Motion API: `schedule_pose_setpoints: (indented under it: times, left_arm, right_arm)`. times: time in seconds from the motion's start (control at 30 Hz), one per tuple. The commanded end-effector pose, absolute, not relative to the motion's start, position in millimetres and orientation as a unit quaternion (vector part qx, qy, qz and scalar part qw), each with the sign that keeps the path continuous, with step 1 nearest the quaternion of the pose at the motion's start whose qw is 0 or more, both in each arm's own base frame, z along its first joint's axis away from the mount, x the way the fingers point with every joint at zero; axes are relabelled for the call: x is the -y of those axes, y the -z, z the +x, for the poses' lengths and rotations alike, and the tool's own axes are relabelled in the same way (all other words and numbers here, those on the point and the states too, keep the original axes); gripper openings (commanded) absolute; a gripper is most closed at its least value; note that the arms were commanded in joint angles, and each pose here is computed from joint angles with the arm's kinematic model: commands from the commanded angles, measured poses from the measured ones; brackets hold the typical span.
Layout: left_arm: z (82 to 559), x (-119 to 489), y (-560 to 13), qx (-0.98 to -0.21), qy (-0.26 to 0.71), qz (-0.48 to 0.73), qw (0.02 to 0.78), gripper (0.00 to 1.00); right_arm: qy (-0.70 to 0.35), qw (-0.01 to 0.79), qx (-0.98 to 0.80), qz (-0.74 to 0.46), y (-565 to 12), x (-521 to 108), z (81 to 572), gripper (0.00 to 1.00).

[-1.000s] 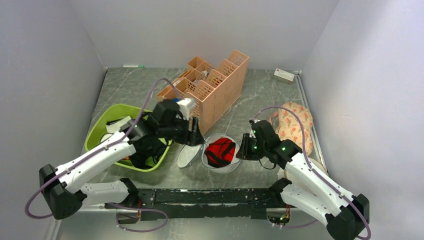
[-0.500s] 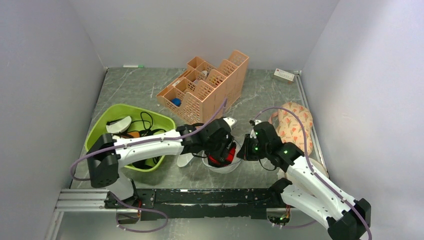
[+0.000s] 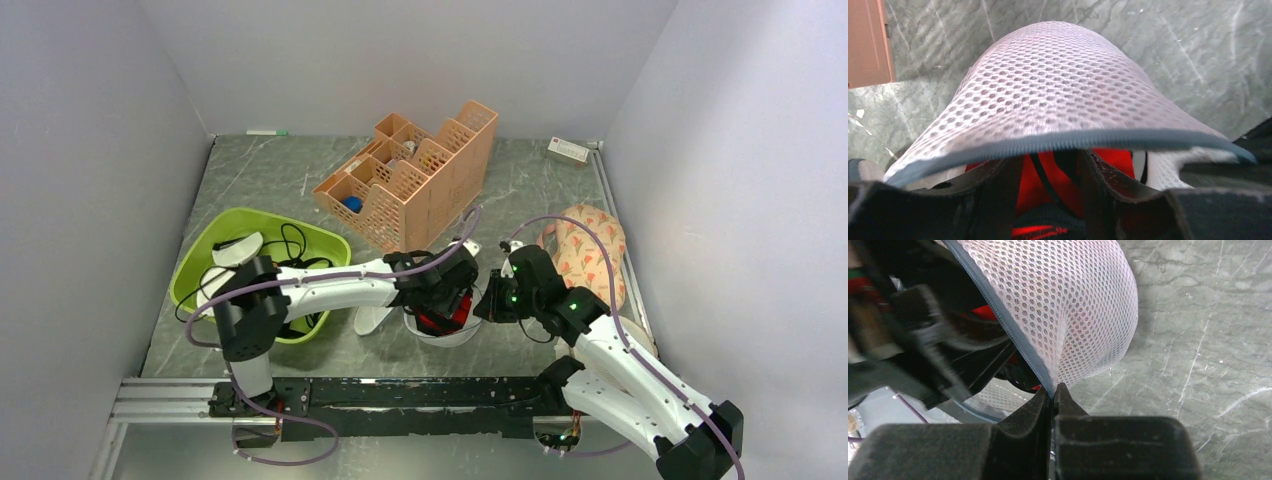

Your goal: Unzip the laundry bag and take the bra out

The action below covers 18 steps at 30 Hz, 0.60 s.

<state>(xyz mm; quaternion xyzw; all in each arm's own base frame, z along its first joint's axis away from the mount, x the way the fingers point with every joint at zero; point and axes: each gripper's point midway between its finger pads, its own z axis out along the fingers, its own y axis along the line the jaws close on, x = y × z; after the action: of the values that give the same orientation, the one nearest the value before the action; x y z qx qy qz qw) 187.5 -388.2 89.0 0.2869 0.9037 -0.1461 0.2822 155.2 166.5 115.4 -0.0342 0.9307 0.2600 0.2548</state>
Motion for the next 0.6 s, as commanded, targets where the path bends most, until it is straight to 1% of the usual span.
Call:
schedule_pose_setpoints:
  times: [0.0,0.03,0.1,0.2,0.27,0.3,0.4,0.57]
  left_arm:
    - [203,401,-90,-0.896,0.138,0.285,0.312,0.5]
    - [204,401,-90,-0.896,0.136,0.284,0.313,0.45]
    - [203,399,-93,-0.896,0.139,0.283,0.314,0.32]
    - [197,398,-111,-0.891,0.163,0.283,0.316,0.14]
    - [190,395,-125,-0.887,0.185,0.279,0.318,0.09]
    - [186,392,-131,-0.886,0.194,0.277,0.318,0.07]
    - [174,383,-156,-0.877,0.231,0.272,0.322,0.07]
    - [165,364,-213,-0.853,0.283,0.251,0.359,0.07]
  right_arm:
    - [-0.27,0.264,-0.925,-0.044,-118,-169,156,0.0]
    - [-0.27,0.263,-0.925,-0.044,-118,-170,156,0.0]
    - [-0.27,0.263,-0.925,-0.045,-117,-170,156,0.0]
    - [-0.27,0.262,-0.925,-0.045,-117,-170,156,0.0]
    - [-0.269,0.263,-0.925,-0.044,-116,-169,156,0.0]
    - [-0.269,0.265,-0.925,-0.042,-117,-169,156,0.0]
    - [-0.265,0.268,-0.925,-0.038,-117,-168,158,0.0]
    - [-0.259,0.277,-0.925,-0.029,-117,-165,162,0.0]
